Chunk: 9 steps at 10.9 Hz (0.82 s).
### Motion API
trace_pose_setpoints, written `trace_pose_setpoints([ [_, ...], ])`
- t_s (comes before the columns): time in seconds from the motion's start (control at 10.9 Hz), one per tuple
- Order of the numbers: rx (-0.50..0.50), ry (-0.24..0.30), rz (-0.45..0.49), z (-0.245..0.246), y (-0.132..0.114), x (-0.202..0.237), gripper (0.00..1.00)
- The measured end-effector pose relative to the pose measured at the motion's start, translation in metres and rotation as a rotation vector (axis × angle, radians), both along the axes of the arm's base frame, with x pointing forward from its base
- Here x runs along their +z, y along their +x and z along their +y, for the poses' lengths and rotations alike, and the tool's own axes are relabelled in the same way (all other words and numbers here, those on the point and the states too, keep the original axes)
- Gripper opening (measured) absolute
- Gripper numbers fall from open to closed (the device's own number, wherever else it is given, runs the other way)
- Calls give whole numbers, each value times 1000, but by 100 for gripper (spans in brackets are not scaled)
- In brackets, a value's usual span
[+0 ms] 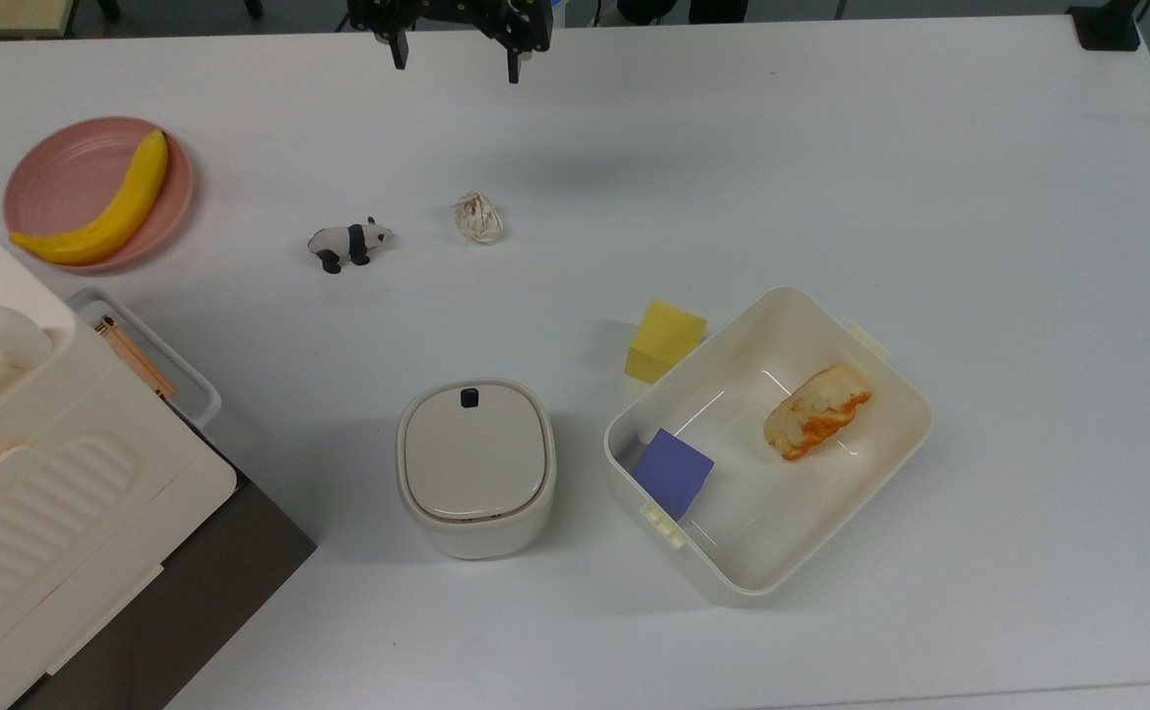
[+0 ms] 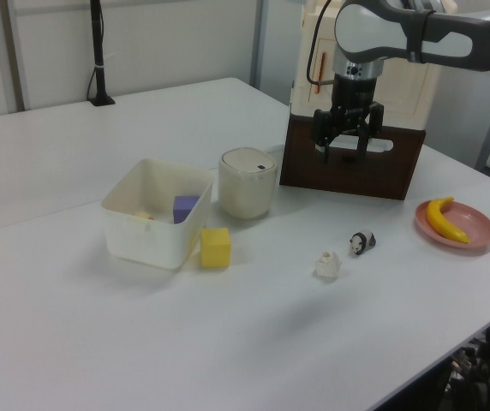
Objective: Open the trash can
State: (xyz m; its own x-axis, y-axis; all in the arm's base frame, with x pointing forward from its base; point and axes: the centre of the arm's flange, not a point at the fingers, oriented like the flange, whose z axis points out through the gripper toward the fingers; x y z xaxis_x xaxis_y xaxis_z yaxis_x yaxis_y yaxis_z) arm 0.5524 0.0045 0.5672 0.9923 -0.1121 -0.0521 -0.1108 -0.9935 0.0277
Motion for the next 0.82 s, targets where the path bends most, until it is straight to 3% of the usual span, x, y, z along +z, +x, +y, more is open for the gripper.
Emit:
trace_pose_setpoints([
  [0.82,3,1,32,-2,23,-22,100],
])
